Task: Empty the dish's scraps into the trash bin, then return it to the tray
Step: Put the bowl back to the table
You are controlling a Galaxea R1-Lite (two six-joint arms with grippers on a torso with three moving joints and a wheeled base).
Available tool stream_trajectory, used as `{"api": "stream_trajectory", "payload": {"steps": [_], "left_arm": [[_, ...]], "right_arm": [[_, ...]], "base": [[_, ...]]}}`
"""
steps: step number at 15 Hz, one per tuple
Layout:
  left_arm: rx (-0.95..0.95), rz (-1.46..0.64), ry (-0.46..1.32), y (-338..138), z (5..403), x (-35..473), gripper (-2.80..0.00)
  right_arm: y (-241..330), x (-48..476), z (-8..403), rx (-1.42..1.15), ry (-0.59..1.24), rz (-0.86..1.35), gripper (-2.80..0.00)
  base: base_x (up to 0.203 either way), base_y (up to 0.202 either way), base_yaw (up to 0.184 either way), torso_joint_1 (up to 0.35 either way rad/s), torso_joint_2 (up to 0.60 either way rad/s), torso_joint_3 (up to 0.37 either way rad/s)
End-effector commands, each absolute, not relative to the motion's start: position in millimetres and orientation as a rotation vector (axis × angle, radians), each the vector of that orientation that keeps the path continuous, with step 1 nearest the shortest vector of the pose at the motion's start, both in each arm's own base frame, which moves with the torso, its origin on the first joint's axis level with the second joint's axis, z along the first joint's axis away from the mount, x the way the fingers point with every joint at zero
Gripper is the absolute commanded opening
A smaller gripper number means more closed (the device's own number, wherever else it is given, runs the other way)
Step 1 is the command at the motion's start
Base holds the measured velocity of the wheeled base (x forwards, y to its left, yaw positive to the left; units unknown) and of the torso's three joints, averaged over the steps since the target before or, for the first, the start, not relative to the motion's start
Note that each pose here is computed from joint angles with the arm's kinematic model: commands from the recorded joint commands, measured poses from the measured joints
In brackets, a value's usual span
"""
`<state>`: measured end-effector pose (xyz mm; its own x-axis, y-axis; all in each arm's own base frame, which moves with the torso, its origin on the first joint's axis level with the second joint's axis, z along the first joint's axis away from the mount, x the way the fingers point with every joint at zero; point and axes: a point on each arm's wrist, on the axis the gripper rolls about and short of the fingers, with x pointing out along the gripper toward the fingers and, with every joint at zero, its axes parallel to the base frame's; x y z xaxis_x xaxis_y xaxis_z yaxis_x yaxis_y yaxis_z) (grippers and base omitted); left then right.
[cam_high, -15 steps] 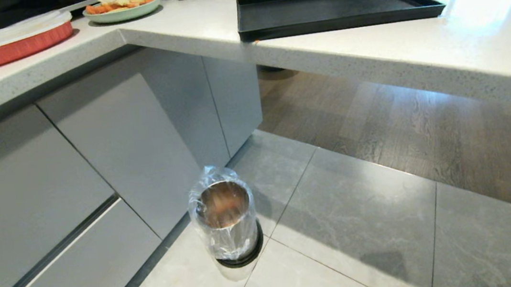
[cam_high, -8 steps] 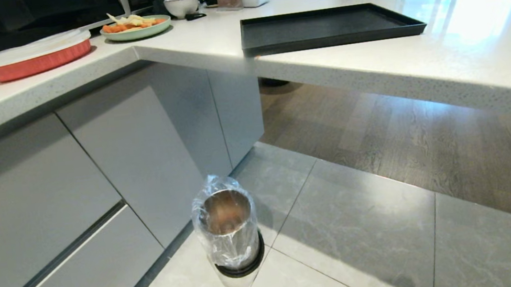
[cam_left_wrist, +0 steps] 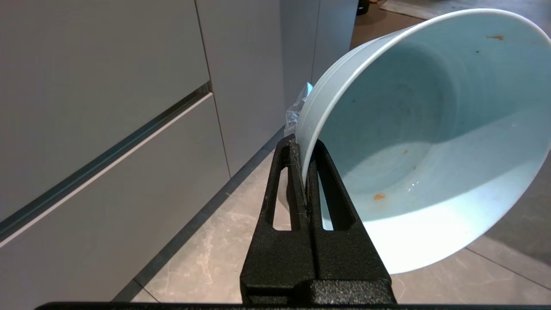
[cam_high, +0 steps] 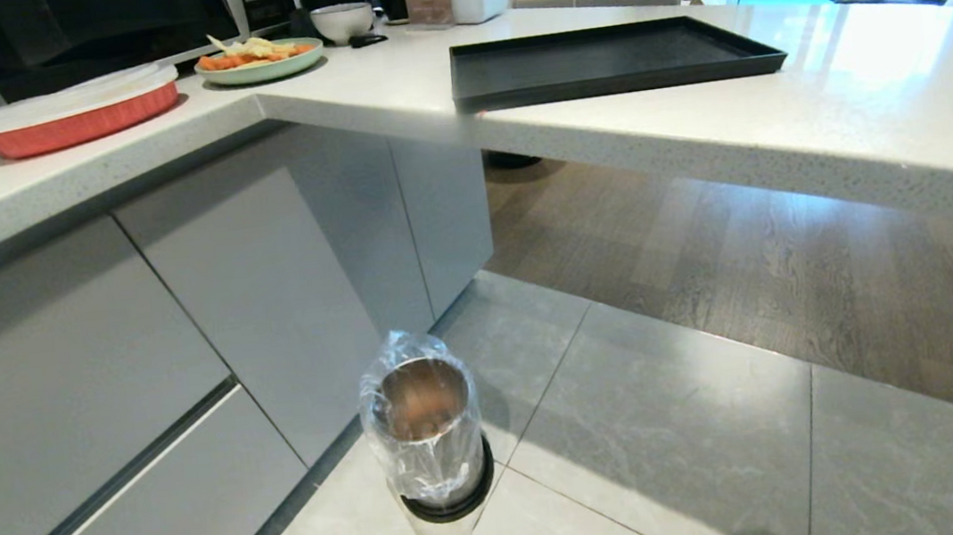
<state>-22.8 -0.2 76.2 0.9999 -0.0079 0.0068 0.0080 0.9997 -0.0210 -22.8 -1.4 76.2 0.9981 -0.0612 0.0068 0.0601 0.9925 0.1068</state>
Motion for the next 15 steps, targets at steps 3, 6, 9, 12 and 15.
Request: {"api": "stream_trajectory", "payload": {"steps": [3, 6, 9, 12, 15], "left_arm": [[-0.021, -0.008, -0.006, -0.2, 76.3, -22.7, -2.8], [-0.021, -0.008, -0.006, -0.2, 76.3, -22.7, -2.8], [-0.021, -0.008, -0.006, -0.2, 76.3, -22.7, -2.8], [-0.021, -0.008, -0.006, -0.2, 76.3, -22.7, -2.8], [-0.021, -0.008, -0.006, -0.2, 76.3, -22.7, -2.8]], "right_arm": [[-1.4, -22.8, 76.3, 0.108, -0.011, -0.061, -2.8], [-1.4, -22.8, 76.3, 0.108, -0.011, -0.061, -2.8], [-1.4, -22.8, 76.3, 0.108, -0.011, -0.061, -2.8], [-1.4, -22.8, 76.3, 0.108, -0.011, -0.061, -2.8], [-1.4, -22.8, 76.3, 0.108, -0.011, -0.061, -2.8]], "base": [[0.0, 0.0, 0.0, 0.0, 0.0, 0.0], [0.0, 0.0, 0.0, 0.0, 0.0, 0.0], [0.0, 0.0, 0.0, 0.0, 0.0, 0.0], [0.0, 0.0, 0.0, 0.0, 0.0, 0.0], [0.0, 0.0, 0.0, 0.0, 0.0, 0.0]]}}
